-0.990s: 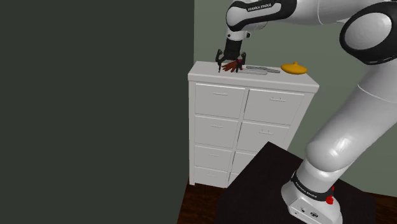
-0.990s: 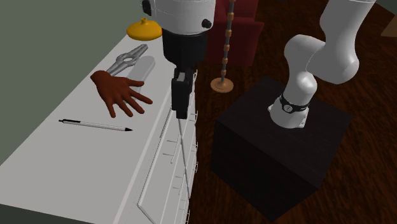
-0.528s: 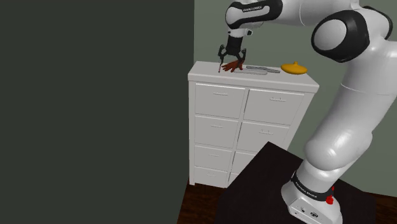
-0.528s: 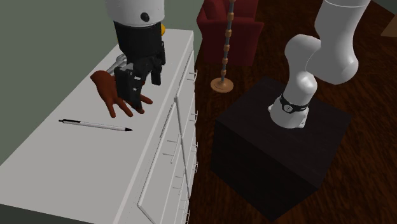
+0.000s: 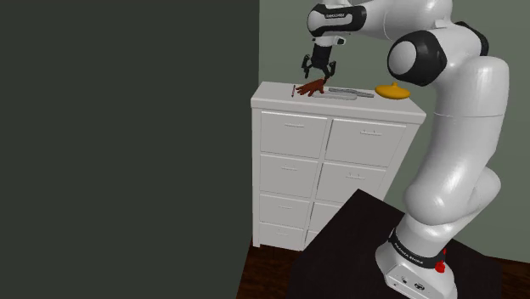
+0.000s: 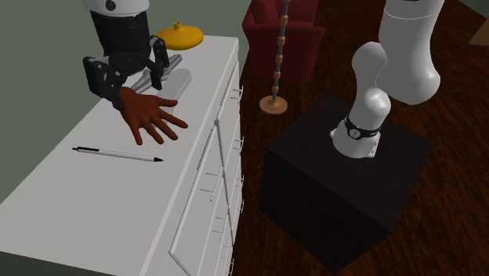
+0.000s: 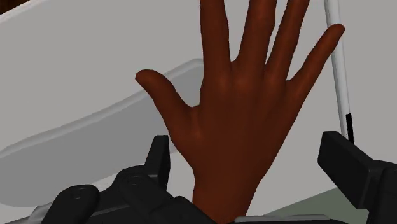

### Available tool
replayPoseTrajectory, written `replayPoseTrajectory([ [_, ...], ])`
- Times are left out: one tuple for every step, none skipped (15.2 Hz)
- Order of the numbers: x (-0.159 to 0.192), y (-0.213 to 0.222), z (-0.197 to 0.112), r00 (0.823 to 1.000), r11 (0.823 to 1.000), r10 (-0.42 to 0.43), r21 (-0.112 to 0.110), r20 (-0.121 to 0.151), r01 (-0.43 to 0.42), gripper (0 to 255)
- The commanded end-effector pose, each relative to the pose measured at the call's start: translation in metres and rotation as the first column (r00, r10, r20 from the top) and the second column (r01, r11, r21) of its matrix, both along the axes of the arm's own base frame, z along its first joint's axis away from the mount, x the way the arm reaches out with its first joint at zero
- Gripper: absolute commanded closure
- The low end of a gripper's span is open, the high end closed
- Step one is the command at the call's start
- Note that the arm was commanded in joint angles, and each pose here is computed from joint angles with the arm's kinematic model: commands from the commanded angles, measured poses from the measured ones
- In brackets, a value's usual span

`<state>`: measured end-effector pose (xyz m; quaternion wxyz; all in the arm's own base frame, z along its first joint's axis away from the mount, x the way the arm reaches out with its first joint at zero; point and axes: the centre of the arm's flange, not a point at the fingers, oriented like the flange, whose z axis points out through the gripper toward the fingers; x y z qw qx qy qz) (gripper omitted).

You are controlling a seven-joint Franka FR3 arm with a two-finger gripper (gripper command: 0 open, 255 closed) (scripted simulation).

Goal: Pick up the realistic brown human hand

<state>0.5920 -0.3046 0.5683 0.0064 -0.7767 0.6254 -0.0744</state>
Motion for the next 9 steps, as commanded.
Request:
replayPoseTrajectory([
  [0.006, -0.025, 0.002, 0.998, 0.998, -0.064, -0.003, 0.008, 0.064, 0],
  [0.007, -0.038, 0.003, 0.995, 0.995, -0.096, -0.005, 0.012, 0.096, 0],
  [0.007, -0.038, 0.003, 0.995, 0.995, -0.096, -0.005, 0.012, 0.097, 0],
  [0.007, -0.038, -0.002, 0.995, 0.995, -0.096, -0.005, 0.012, 0.097, 0],
  [0.007, -0.038, -0.008, 0.995, 0.995, -0.096, -0.005, 0.012, 0.097, 0],
  [0.007, -0.038, -0.013, 0.995, 0.995, -0.096, -0.005, 0.012, 0.097, 0],
  [0.007, -0.038, -0.018, 0.995, 0.995, -0.096, -0.005, 0.012, 0.097, 0],
  [0.007, -0.038, -0.023, 0.995, 0.995, -0.096, -0.005, 0.012, 0.097, 0],
  [0.007, -0.038, -0.029, 0.995, 0.995, -0.096, -0.005, 0.012, 0.097, 0],
])
